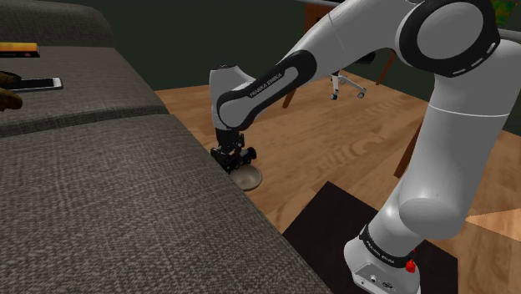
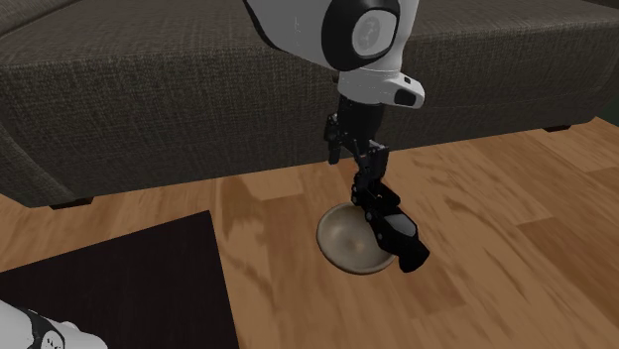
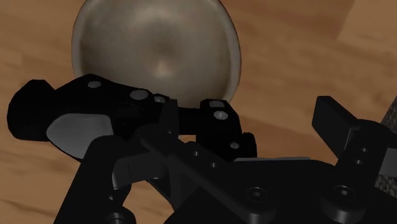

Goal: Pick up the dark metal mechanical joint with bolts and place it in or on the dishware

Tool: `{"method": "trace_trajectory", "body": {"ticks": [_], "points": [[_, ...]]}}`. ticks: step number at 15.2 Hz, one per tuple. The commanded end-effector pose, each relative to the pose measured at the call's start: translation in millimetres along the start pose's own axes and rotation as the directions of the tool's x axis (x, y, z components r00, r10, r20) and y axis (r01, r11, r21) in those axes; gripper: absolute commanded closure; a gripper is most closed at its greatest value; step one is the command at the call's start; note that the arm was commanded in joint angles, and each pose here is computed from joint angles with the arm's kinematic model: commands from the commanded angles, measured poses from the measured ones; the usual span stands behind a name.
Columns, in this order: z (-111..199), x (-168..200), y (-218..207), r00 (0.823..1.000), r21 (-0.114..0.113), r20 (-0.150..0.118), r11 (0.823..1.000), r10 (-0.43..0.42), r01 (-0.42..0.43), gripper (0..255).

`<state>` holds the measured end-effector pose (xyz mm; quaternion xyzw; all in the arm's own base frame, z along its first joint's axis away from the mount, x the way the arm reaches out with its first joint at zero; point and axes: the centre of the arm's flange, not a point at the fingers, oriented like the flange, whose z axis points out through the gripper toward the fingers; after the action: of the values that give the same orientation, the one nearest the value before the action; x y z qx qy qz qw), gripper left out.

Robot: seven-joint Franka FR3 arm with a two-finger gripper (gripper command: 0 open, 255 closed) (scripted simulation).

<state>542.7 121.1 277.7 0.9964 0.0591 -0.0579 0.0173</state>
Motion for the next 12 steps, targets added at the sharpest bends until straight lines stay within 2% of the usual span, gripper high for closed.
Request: {"method": "trace_trajectory", "body": {"ticks": [1,4,12], "points": [[-13,0,-1,1.000,0.000,0.000,1.000,0.000,0.000,0],[-50,0,-1,1.000,0.000,0.000,1.000,0.000,0.000,0],[-50,0,-1,1.000,0.000,0.000,1.000,0.000,0.000,0]]}}
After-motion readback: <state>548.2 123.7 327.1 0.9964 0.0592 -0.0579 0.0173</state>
